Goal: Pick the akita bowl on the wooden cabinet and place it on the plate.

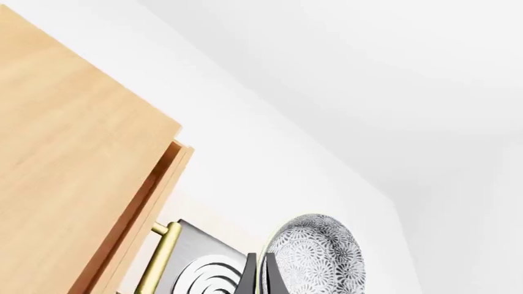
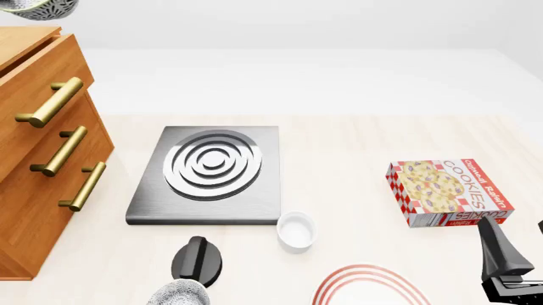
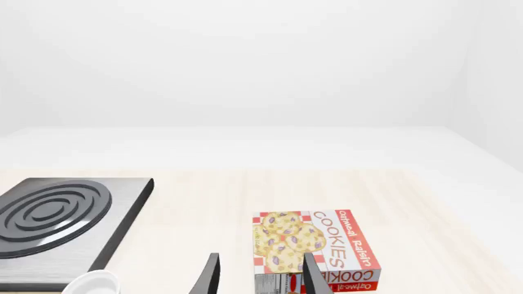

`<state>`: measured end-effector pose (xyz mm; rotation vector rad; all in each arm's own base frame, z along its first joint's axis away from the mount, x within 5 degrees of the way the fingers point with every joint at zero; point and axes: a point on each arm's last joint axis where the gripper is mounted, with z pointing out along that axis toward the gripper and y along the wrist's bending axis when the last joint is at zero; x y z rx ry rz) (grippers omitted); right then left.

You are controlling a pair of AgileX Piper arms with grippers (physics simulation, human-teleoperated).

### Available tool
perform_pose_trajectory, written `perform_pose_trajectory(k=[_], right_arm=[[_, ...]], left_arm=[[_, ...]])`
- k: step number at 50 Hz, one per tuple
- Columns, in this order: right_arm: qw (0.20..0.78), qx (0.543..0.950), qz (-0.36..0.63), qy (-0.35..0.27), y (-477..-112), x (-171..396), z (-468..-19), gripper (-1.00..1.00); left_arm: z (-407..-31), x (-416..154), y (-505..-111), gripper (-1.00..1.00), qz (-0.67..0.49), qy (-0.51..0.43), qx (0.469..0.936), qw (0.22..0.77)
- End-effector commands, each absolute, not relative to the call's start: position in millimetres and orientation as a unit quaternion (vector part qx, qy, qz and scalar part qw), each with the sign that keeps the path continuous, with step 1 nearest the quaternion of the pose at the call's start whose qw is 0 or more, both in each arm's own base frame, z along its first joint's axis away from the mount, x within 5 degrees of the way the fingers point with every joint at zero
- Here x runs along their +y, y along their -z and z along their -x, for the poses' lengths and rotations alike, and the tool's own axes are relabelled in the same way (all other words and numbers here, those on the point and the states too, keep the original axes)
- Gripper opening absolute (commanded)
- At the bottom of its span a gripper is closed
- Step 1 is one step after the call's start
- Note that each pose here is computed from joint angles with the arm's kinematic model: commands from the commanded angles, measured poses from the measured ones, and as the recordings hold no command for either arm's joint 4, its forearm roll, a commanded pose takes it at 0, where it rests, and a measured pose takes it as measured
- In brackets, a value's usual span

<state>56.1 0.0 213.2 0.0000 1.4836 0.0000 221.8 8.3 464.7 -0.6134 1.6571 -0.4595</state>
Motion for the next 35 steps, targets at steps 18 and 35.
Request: perform_pose_trajectory(k=[18, 35], right_arm=[[0.737, 0.676, 0.0, 0.0, -213, 0, -56, 1.0], [0.737, 0.676, 0.0, 0.0, -213, 0, -56, 1.0]], left_arm=[[-216, -8, -456, -1.0, 0.235, 0.218, 0.734, 0.599], [-219, -17, -444, -1.0, 0.222, 0.224, 0.748, 0.584]])
